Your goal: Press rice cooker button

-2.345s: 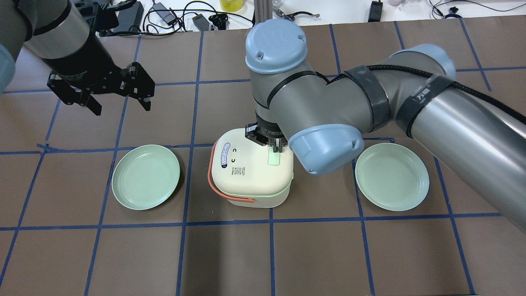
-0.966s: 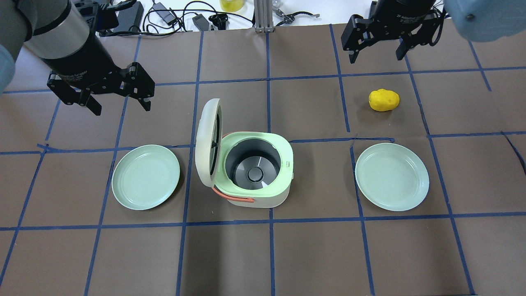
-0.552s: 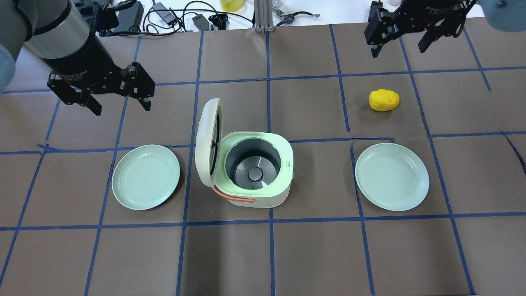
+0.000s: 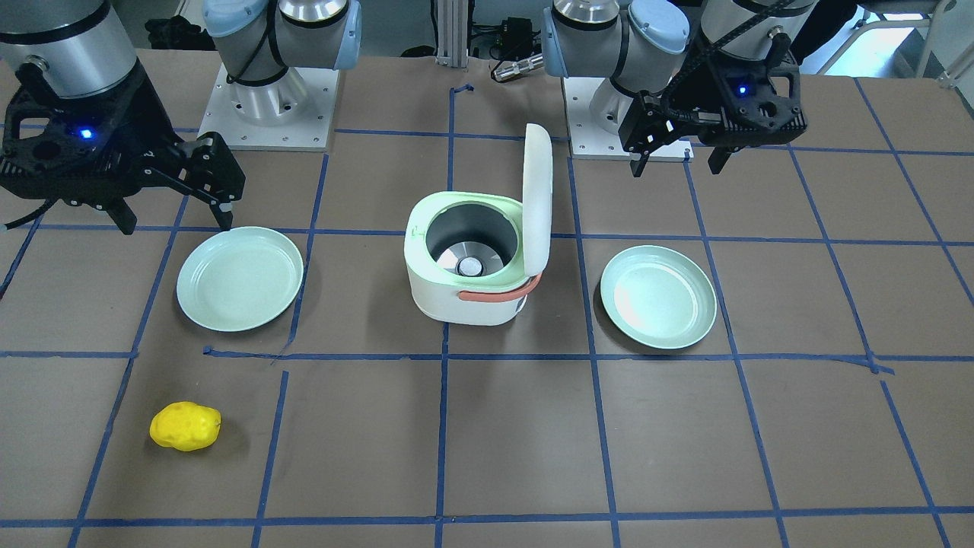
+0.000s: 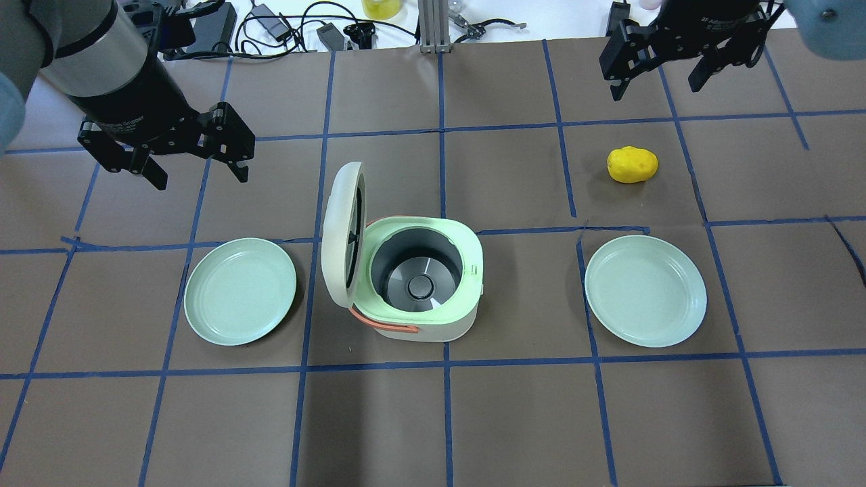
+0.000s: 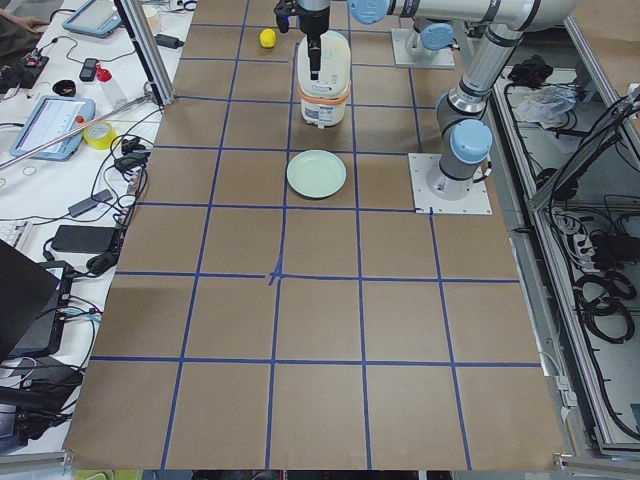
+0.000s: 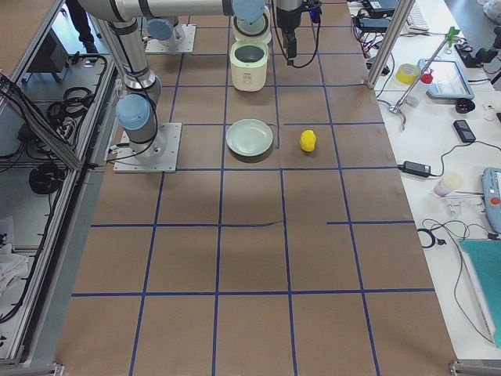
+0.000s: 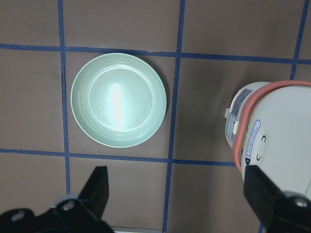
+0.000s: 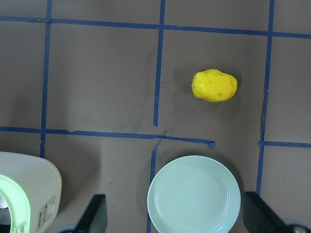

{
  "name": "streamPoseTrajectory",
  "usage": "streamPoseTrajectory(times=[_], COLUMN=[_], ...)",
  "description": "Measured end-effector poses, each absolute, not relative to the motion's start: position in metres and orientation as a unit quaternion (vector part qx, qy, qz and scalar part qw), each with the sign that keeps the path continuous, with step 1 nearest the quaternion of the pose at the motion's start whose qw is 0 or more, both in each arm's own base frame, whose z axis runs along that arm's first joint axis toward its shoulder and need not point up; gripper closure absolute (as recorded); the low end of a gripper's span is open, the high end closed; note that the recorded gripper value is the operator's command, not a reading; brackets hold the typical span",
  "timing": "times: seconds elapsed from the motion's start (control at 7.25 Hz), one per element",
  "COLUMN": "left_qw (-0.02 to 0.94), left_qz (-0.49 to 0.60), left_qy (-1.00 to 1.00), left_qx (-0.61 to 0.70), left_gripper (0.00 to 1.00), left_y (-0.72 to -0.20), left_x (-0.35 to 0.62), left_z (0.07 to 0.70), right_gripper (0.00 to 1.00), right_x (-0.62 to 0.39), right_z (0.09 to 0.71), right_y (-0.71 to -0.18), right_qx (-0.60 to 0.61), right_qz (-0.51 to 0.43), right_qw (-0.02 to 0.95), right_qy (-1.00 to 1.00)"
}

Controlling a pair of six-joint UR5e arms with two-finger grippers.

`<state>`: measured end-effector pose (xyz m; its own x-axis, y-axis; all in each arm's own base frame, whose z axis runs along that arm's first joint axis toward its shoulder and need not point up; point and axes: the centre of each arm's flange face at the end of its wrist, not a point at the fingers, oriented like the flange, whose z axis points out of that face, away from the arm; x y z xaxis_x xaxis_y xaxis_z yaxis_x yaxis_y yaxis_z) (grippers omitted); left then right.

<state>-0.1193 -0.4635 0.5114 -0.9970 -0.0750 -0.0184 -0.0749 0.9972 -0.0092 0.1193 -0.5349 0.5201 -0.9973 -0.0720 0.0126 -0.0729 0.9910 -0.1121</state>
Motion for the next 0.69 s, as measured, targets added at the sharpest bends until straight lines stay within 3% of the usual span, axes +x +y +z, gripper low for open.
streamPoseTrajectory(times=[0.69], left_qw=[0.009], left_qz=[-0.004], left_qy=[0.999], left_qx=[-0.038], left_gripper=[0.00], left_y=[-0.464], left_x=[-0.119], left_z=[0.512], right_gripper=[0.00], right_x=[0.154], right_z=[0.519], right_y=[-0.524], right_qx=[0.065], right_qz=[0.050], right_qw=[0.008], right_qy=[-0.997])
